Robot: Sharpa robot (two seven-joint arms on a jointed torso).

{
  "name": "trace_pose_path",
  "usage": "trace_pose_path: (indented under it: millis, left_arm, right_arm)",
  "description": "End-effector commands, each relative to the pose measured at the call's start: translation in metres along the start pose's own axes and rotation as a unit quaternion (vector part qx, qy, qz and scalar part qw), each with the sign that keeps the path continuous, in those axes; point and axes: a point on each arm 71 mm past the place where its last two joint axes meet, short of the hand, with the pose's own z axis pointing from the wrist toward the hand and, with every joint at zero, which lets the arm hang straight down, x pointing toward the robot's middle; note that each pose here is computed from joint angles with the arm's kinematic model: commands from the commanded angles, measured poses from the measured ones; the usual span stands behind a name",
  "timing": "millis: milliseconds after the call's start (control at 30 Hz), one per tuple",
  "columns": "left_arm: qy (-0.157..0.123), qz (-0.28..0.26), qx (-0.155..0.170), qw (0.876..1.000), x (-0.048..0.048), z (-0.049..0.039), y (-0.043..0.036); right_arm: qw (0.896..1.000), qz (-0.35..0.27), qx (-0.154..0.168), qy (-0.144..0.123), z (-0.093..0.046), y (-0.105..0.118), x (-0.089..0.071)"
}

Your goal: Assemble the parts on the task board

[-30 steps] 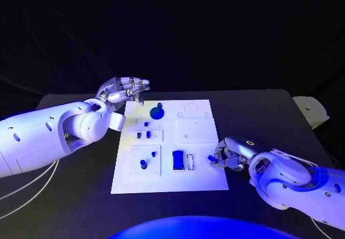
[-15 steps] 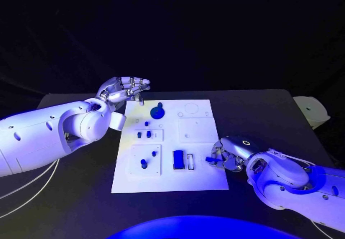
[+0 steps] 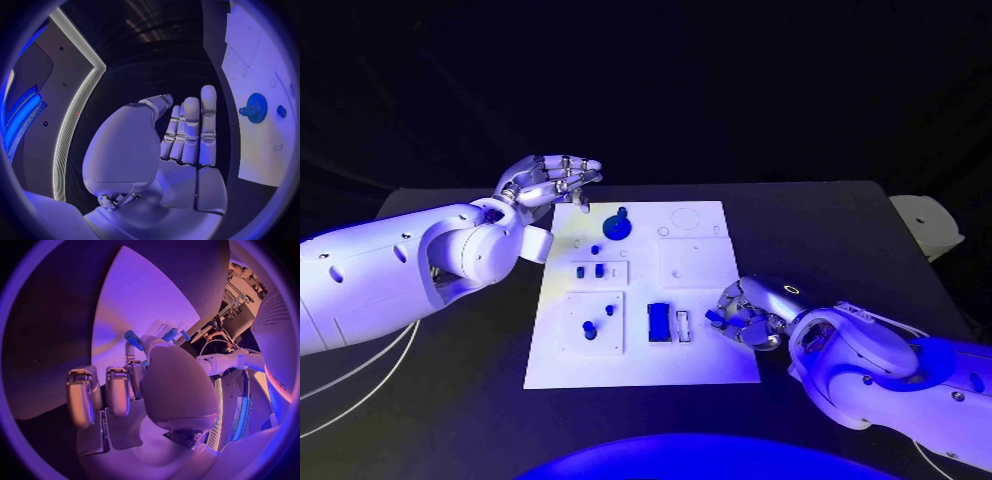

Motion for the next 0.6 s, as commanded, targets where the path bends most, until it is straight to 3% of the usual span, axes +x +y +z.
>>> trace_pose_path:
  millis: [33,333,600]
  left_arm:
    - [0.007,-0.005,0.003,1.0,0.0028,0.0004,-0.0009]
    - [0.011,-0.006,0.004,1.0,0.0042,0.0008,-0.001]
    - [0.011,-0.006,0.003,1.0,0.0042,0.0008,-0.0009]
  right_arm:
    - [0.998,0.055,0.016,0.006,0.002,0.005,0.003]
    - [0.995,0.09,0.018,0.033,0.012,0.016,0.013]
    - [0.994,0.103,0.017,0.04,0.017,0.021,0.018]
